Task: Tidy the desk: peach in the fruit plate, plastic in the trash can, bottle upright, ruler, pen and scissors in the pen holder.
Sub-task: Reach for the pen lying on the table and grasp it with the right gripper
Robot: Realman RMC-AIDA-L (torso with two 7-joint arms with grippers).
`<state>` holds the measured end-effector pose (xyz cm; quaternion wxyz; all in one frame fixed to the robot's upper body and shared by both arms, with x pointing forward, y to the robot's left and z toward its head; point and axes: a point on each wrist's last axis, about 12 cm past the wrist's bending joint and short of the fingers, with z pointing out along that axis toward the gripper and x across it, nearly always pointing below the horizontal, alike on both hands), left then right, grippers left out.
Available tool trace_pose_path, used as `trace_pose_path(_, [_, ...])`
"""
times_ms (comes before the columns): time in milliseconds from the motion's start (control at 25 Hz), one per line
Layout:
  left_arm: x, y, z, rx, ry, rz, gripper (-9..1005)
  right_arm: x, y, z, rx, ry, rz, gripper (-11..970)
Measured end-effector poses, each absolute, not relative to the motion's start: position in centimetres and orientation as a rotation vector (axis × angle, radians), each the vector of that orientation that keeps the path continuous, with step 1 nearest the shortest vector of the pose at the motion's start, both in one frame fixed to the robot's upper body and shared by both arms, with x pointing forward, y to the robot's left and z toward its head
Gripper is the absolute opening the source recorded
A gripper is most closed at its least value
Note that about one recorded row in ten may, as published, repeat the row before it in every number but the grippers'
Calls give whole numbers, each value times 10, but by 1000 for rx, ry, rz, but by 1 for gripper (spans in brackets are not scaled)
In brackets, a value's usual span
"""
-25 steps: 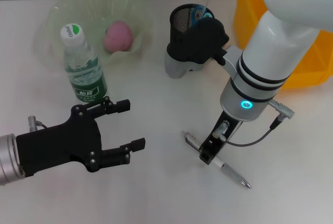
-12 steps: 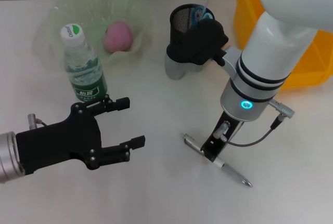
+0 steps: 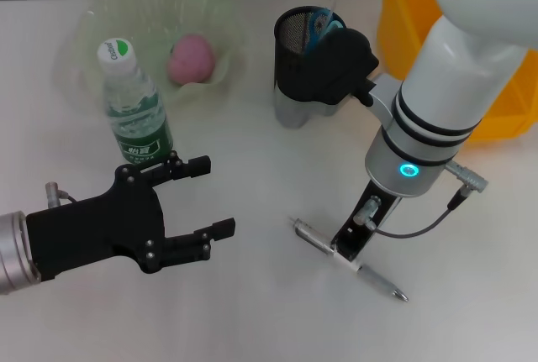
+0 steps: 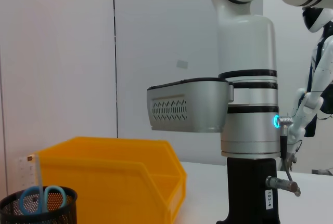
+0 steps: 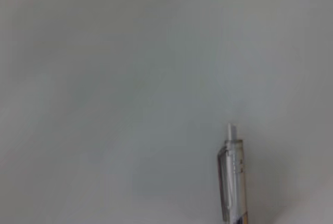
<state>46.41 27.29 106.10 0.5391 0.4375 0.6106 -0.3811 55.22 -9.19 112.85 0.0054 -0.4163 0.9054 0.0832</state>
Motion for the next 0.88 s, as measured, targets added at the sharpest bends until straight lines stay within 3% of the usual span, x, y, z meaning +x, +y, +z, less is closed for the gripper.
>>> trace_pose_path(880, [466, 271, 1062, 1045, 1446, -907, 800, 549, -86, 1128, -1365, 2803, 220, 245])
